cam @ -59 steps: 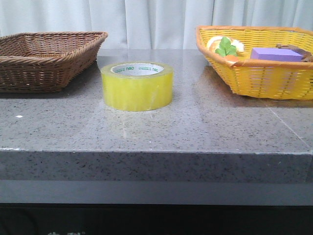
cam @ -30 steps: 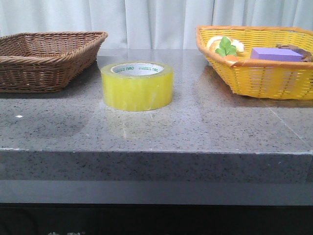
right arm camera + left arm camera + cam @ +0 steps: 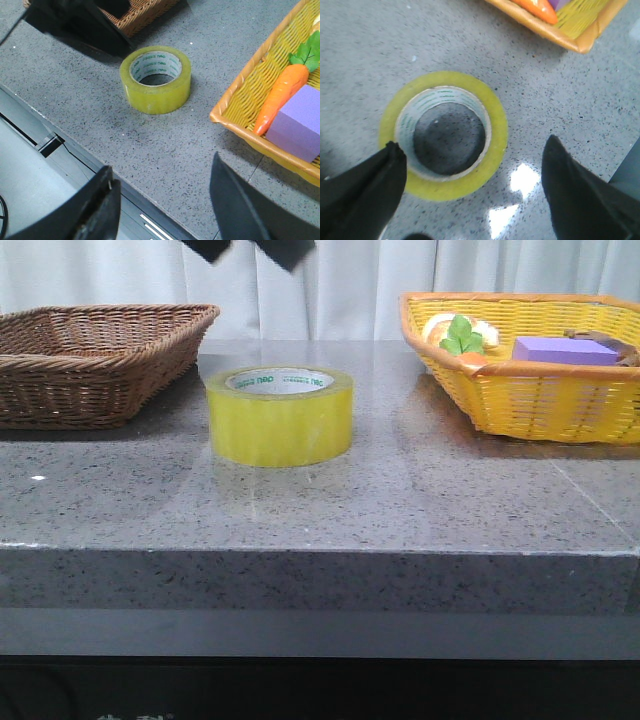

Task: Transfer tape with both arms
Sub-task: 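Lower the left gripper over the tape roll and grasp its rim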

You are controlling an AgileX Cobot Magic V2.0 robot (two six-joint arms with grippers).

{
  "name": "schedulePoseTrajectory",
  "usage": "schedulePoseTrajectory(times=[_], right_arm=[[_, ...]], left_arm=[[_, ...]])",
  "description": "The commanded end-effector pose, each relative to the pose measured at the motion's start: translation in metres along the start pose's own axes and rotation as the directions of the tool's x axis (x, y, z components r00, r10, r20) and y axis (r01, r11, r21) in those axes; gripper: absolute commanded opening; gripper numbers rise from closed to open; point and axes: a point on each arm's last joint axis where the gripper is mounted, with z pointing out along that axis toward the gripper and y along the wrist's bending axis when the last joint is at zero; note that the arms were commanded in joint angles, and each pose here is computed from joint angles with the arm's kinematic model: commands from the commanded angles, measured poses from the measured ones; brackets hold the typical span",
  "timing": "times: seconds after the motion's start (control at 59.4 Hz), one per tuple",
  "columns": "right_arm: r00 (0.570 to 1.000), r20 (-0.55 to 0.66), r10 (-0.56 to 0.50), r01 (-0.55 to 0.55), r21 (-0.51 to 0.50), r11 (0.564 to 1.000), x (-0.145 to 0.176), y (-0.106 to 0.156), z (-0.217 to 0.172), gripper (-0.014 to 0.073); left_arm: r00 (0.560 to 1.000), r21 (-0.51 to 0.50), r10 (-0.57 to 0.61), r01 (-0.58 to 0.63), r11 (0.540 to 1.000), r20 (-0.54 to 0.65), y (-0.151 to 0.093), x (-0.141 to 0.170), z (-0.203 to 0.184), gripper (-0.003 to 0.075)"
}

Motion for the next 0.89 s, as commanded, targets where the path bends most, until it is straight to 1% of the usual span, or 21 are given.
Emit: schedulePoseTrajectory(times=[0.0,0.118,0.404,0.674,0.708,0.775,0.809,0.876], right_arm=[[0.995,0.097,0.001,0.0,-0.002,1.0,-0.013,0.001,-0.005,0.0428],[0.995,0.097,0.001,0.0,-0.002,1.0,-0.013,0.001,-0.005,0.0428],[0.995,0.097,0.001,0.0,-0.002,1.0,-0.013,0.001,-0.005,0.0428],[0.995,0.097,0.001,0.0,-0.002,1.0,-0.013,0.001,-0.005,0.0428],[0.995,0.097,0.001,0.0,-0.002,1.0,-0.013,0.001,-0.005,0.0428],[0.995,0.097,0.001,0.0,-0.002,1.0,-0.013,0.001,-0.005,0.0428],[0.995,0.097,0.001,0.0,-0.002,1.0,-0.013,0.001,-0.005,0.0428],[0.995,0.097,0.001,0.0,-0.002,1.0,-0.013,0.001,-0.005,0.0428]], left_arm=[[0.996,0.019,0.03,-0.031,0.999,0.078,-0.009,-0.019,-0.008,0.0552],[0.997,0.045,0.069,-0.07,0.997,0.041,-0.014,-0.023,0.014,0.0548],[0.996,0.084,0.058,-0.053,0.995,-0.065,-0.011,-0.017,0.06,0.0545],[0.991,0.096,0.054,-0.042,0.994,-0.12,-0.008,-0.012,0.087,0.0538],[0.991,0.096,0.055,-0.043,0.994,-0.125,-0.007,-0.011,0.089,0.0521],[0.99,0.09,0.06,-0.048,0.995,-0.13,-0.007,-0.011,0.09,0.0443],[0.99,0.09,0.06,-0.048,0.995,-0.13,-0.007,-0.011,0.09,0.0395],[0.99,0.09,0.061,-0.05,0.995,-0.127,-0.007,-0.012,0.088,0.0277]])
